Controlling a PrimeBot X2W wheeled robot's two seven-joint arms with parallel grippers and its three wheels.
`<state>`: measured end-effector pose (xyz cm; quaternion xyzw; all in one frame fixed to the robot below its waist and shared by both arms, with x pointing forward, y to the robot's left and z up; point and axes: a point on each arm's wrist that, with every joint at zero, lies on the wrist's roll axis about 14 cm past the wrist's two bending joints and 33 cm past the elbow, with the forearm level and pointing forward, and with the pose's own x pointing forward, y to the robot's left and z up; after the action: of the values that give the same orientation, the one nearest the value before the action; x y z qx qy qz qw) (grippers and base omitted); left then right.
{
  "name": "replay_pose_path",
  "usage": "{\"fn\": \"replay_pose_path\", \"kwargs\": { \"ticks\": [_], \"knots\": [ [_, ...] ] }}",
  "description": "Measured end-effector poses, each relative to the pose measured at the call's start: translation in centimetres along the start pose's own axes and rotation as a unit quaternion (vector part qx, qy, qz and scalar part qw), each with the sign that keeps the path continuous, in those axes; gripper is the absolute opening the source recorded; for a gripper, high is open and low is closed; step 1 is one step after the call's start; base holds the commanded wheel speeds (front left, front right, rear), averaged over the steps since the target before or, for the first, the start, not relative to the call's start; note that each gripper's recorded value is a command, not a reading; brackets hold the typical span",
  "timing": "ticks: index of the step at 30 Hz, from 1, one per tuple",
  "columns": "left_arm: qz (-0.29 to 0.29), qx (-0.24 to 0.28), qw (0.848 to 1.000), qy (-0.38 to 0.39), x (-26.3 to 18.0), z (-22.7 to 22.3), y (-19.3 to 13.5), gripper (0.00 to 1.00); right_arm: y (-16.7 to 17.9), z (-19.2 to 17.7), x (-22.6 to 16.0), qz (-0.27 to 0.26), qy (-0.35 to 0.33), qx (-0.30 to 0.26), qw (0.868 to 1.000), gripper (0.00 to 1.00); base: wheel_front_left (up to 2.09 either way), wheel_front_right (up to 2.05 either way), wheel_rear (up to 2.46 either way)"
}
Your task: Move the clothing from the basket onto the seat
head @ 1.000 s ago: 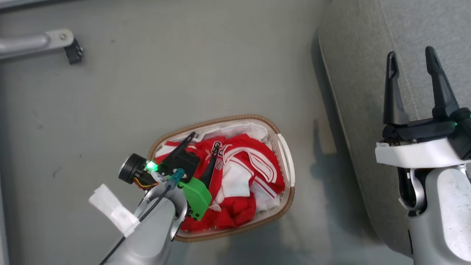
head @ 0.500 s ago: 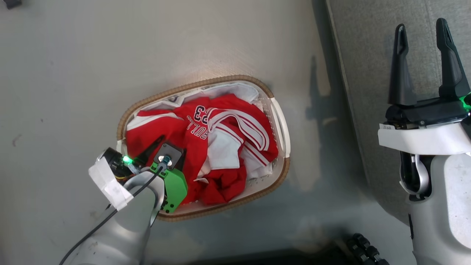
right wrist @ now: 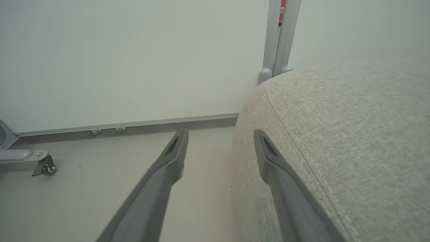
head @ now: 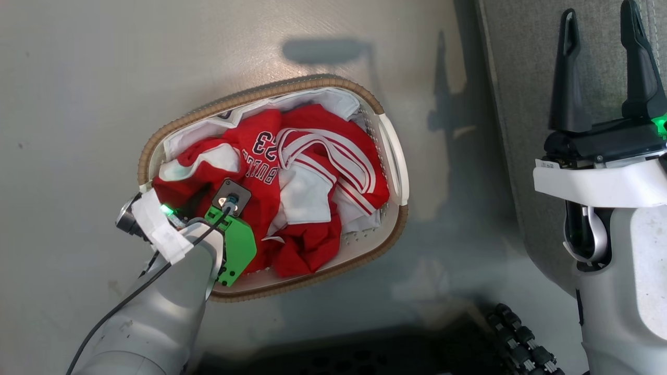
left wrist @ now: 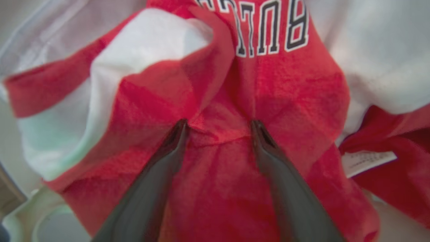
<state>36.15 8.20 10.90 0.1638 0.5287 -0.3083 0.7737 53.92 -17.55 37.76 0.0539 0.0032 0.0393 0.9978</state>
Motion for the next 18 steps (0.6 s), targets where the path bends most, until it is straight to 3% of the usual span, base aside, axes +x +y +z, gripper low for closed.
{"fn": "replay_pose_path", "kwargs": {
  "ticks": [2, 7, 8, 10, 18],
  "knots": [
    [-0.001, -0.002, 1.0, 0.021, 0.1, -0.5, -0.1, 0.53, 0.0, -0.1, -0.1, 0.0, 0.002, 0.001, 1.0, 1.0, 0.0, 0.0, 0.0],
    [-0.01, -0.009, 0.999, 0.046, 0.0, -1.1, -0.5, 0.35, 0.1, 0.1, -0.1, 0.001, 0.001, 0.005, 1.0, 1.0, 0.0, 0.0, 0.0],
    [-0.009, -0.01, 0.999, 0.044, -0.1, -0.9, -0.4, 0.28, 0.1, 0.2, -0.1, 0.001, 0.001, 0.005, 1.0, 1.0, 0.0, 0.0, 0.0],
    [-0.009, -0.01, 0.999, 0.042, -0.3, -0.9, -0.5, 0.0, 0.0, 0.5, -0.1, -0.001, -0.002, 0.005, 1.0, 1.0, 0.0, 0.0, 0.0],
    [-0.003, -0.006, 1.0, 0.0, -2.1, 1.1, 0.1, 0.0, 0.6, 2.7, -0.3, 0.005, -0.019, 0.007, 1.0, 1.0, 0.0, 0.0, 0.0]
  ]
}}
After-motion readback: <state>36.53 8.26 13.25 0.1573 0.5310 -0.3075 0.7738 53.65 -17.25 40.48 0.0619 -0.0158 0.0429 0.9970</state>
